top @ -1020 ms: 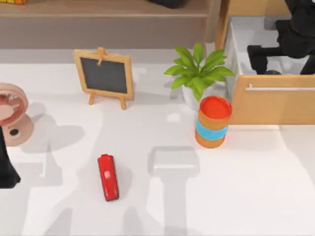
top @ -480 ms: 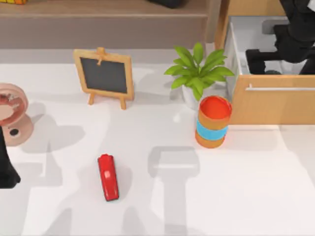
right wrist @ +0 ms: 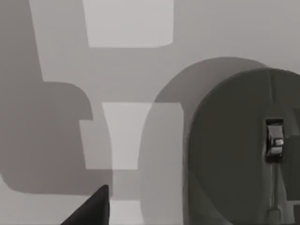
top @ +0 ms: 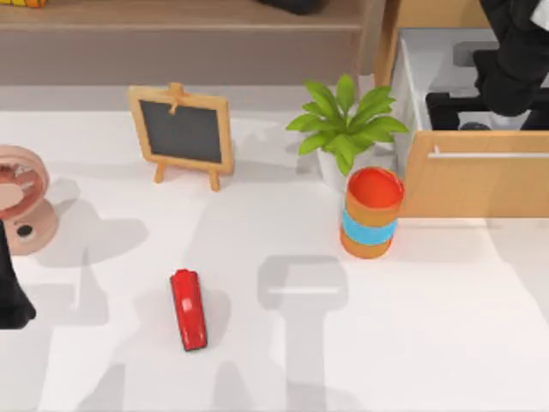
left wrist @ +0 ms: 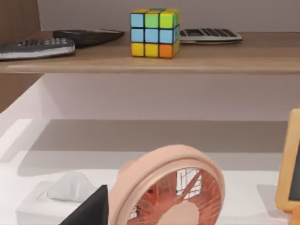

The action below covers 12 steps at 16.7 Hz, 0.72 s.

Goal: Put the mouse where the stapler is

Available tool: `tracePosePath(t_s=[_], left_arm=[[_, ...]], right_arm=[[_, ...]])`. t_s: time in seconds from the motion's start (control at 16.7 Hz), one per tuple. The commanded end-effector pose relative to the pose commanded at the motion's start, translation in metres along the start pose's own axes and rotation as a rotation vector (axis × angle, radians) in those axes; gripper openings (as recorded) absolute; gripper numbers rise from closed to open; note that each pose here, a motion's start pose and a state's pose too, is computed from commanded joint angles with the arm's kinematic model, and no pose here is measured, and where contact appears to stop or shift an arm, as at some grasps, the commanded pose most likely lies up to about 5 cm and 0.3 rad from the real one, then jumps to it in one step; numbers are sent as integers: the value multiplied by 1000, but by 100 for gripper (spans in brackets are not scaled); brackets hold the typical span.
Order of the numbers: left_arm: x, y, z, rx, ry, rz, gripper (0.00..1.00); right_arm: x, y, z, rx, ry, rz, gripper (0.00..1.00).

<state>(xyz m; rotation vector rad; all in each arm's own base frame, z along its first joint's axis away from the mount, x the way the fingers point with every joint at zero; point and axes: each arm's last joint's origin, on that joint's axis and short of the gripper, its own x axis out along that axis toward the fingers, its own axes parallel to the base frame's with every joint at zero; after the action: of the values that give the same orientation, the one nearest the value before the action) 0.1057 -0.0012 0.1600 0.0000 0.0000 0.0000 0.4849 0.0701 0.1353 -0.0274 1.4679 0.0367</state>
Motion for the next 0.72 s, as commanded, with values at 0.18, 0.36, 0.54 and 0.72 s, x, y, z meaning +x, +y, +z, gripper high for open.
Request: tracePosePath(t_s=[0.18, 0.36, 0.54, 0.72], left_arm=[[0, 0, 0, 0, 0, 0, 100], [0, 0, 0, 0, 0, 0, 100], [0, 0, 0, 0, 0, 0, 100], [0, 0, 0, 0, 0, 0, 100]], right_arm=[[0, 0, 0, 0, 0, 0, 70], [0, 0, 0, 0, 0, 0, 47], [0, 0, 0, 0, 0, 0, 25], [0, 0, 0, 0, 0, 0, 2]])
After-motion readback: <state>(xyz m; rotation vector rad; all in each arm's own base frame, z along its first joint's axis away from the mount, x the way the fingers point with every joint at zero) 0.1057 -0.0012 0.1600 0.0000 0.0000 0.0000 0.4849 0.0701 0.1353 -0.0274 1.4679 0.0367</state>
